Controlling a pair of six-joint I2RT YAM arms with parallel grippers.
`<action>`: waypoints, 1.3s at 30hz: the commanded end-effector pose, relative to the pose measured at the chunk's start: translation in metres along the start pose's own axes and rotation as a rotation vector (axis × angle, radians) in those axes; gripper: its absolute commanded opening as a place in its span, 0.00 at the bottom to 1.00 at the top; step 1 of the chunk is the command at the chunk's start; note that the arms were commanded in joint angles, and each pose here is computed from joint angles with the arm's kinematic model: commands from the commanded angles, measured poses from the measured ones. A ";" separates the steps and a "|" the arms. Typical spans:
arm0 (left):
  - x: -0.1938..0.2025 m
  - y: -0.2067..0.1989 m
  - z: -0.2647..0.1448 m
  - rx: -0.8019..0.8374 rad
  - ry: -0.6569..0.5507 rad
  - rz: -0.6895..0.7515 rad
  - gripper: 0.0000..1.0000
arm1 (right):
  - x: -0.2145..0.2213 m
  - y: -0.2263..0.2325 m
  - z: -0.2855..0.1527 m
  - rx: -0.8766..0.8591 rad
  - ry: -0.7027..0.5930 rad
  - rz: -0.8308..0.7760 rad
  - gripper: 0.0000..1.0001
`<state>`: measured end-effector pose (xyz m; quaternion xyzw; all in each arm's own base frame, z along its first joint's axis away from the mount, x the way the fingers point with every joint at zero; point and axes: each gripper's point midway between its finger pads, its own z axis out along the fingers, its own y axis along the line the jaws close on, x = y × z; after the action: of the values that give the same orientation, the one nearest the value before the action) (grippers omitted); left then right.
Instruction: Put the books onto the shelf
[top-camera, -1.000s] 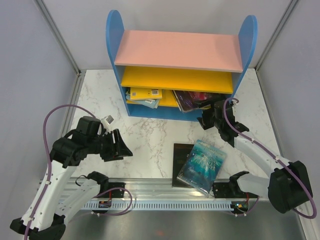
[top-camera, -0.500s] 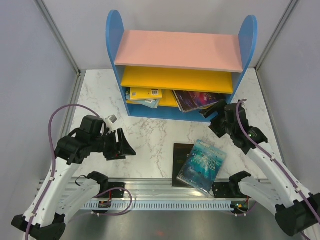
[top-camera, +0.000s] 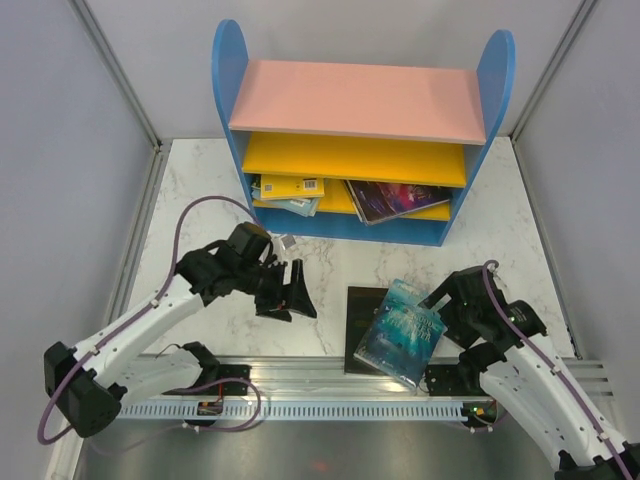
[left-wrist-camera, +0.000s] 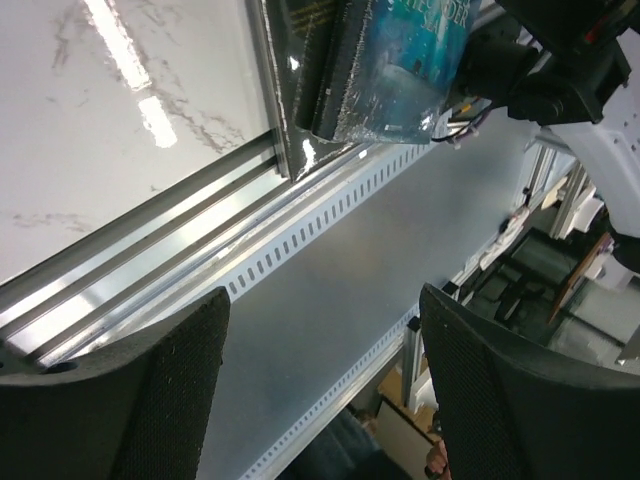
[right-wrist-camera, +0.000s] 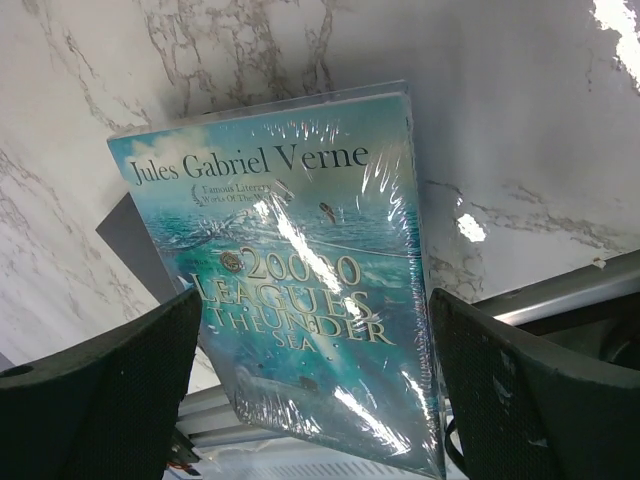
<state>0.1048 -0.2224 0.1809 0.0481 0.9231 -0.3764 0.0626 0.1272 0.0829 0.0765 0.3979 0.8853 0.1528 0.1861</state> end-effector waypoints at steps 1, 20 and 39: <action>-0.012 -0.022 0.022 0.050 -0.019 0.032 0.81 | 0.020 -0.039 0.001 0.136 0.083 -0.028 0.98; -0.022 -0.015 0.102 -0.035 0.086 0.050 0.79 | 0.038 -0.040 0.031 0.179 0.204 -0.078 0.98; 0.003 0.019 0.135 -0.014 0.159 -0.037 0.77 | 0.100 0.022 0.054 -0.179 0.266 -0.102 0.98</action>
<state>0.1120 -0.2920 0.0656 0.0606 0.9377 -0.3412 -0.0242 0.0958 0.1933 0.0346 0.2896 0.8980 0.3217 0.0788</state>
